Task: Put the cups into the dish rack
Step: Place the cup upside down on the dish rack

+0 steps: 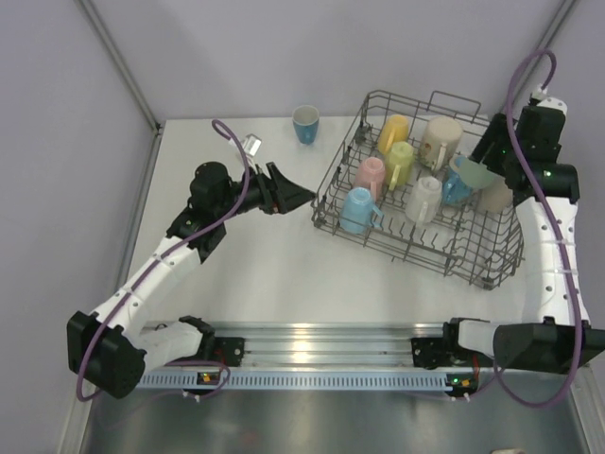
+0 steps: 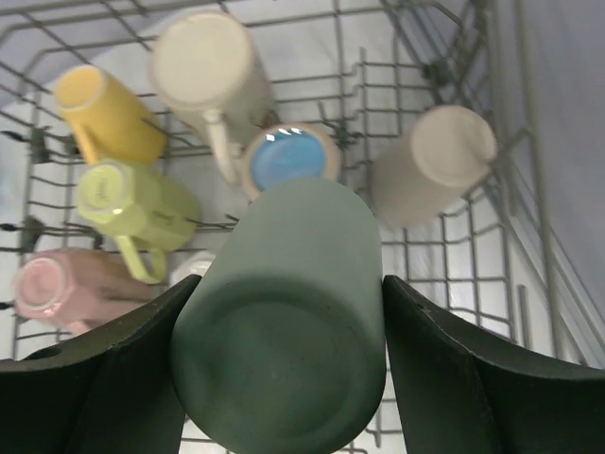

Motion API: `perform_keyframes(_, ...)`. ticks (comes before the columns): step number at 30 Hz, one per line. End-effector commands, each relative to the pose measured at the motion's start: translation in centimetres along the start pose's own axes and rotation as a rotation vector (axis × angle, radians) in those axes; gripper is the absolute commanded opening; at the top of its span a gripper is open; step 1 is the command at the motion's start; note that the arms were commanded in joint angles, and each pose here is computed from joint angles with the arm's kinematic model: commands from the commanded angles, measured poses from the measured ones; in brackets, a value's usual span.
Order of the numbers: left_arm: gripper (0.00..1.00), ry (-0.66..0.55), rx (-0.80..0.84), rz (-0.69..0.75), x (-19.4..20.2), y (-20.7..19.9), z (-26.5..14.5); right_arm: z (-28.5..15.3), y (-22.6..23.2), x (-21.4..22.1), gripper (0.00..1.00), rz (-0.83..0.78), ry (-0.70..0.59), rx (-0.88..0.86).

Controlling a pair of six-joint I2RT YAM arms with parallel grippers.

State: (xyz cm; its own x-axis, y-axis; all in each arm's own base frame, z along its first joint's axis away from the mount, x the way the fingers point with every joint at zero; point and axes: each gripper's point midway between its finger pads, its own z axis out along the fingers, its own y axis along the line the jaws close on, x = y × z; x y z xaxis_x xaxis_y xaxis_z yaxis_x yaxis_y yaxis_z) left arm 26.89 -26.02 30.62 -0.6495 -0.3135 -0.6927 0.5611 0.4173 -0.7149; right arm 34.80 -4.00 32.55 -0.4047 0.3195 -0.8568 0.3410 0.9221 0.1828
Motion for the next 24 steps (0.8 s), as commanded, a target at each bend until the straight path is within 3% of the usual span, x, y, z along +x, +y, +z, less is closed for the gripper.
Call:
perform_keyframes(1, 0.85, -0.006, 0.009, 0.038, -0.2, -0.5, -0.4, -1.0, -4.3, 0.9, 0.00, 0.006, 0.038, 0.147)
perform_keyframes(7, 0.85, -0.008, 0.011, 0.067, 0.2, -0.4, -0.7, 0.6, -6.5, 4.0, 0.00, 0.020, 0.104, 0.202)
perform_keyframes(24, 0.85, -0.004, 0.032, 0.062, 0.5, -0.5, -0.7, 4.1, -9.8, 7.3, 0.00, -0.014, 0.167, 0.351)
